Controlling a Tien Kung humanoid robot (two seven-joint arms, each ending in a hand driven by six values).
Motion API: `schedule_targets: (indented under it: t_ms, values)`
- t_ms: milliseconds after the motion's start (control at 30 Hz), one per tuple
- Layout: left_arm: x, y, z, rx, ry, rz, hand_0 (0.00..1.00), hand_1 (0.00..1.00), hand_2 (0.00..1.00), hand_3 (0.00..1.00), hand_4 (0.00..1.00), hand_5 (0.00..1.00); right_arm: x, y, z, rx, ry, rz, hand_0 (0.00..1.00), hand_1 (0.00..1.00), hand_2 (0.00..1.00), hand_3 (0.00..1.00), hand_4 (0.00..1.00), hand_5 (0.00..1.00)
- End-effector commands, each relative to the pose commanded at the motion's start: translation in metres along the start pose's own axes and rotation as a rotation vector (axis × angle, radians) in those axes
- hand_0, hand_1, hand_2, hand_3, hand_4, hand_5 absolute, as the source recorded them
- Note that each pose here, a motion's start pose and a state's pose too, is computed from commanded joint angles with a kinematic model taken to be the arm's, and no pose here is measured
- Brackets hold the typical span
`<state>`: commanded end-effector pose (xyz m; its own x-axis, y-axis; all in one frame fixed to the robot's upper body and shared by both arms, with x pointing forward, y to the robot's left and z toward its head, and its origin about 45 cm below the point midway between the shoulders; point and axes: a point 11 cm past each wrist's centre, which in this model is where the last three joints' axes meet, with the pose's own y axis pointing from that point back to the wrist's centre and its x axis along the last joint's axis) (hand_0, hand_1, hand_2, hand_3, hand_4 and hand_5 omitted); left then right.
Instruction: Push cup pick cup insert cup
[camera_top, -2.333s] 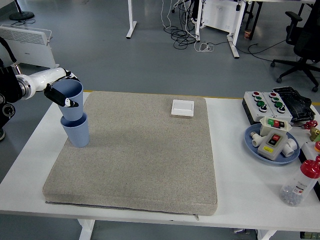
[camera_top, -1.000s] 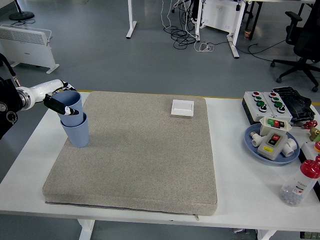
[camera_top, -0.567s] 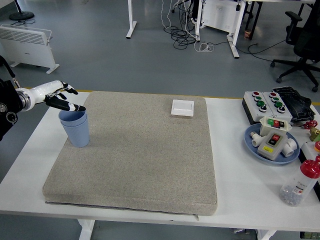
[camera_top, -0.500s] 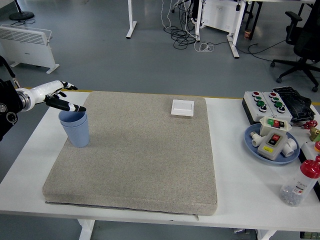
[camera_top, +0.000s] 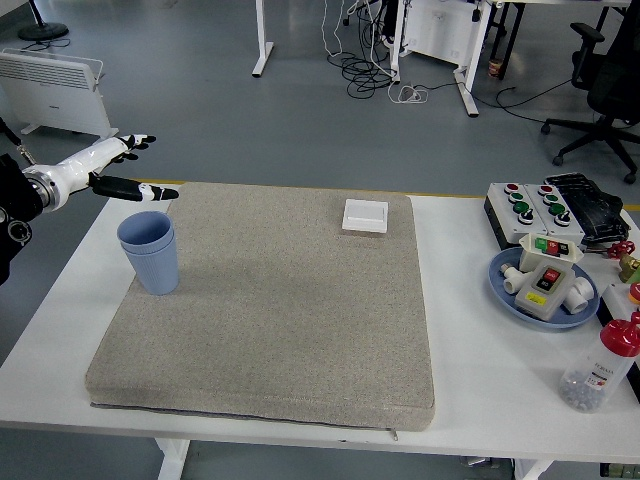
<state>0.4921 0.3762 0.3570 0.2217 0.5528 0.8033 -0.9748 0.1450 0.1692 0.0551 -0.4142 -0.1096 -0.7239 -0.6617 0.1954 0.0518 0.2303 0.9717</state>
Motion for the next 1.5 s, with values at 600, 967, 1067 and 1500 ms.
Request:
schedule_targets:
  t_ms: [600, 967, 1067, 1500]
  values:
    - [0.033, 0.056, -0.004, -0.349, 0.982, 0.426, 0.569, 0.588, 0.597, 0.546, 0.586, 0.998, 0.000, 0.000, 0.000, 0.001, 0.001, 0.000, 0.733, 0.672, 0.704, 0.598, 0.156, 0.471]
    - [-0.002, 0.112, -0.085, -0.325, 1.516, 0.418, 0.607, 0.620, 0.629, 0.608, 0.595, 0.998, -0.001, 0.001, -0.004, 0.010, 0.000, -0.003, 0.733, 0.671, 0.704, 0.598, 0.156, 0.470]
    - [-0.022, 0.120, -0.101, -0.282, 1.559, 0.412, 0.678, 0.668, 0.678, 0.648, 0.627, 0.998, -0.002, 0.001, -0.005, 0.013, -0.001, -0.004, 0.733, 0.670, 0.704, 0.598, 0.156, 0.469]
    - [-0.100, 0.132, -0.113, -0.202, 1.653, 0.395, 0.705, 0.681, 0.693, 0.654, 0.633, 0.998, 0.001, 0.001, -0.008, 0.019, 0.007, 0.003, 0.733, 0.670, 0.703, 0.598, 0.155, 0.468]
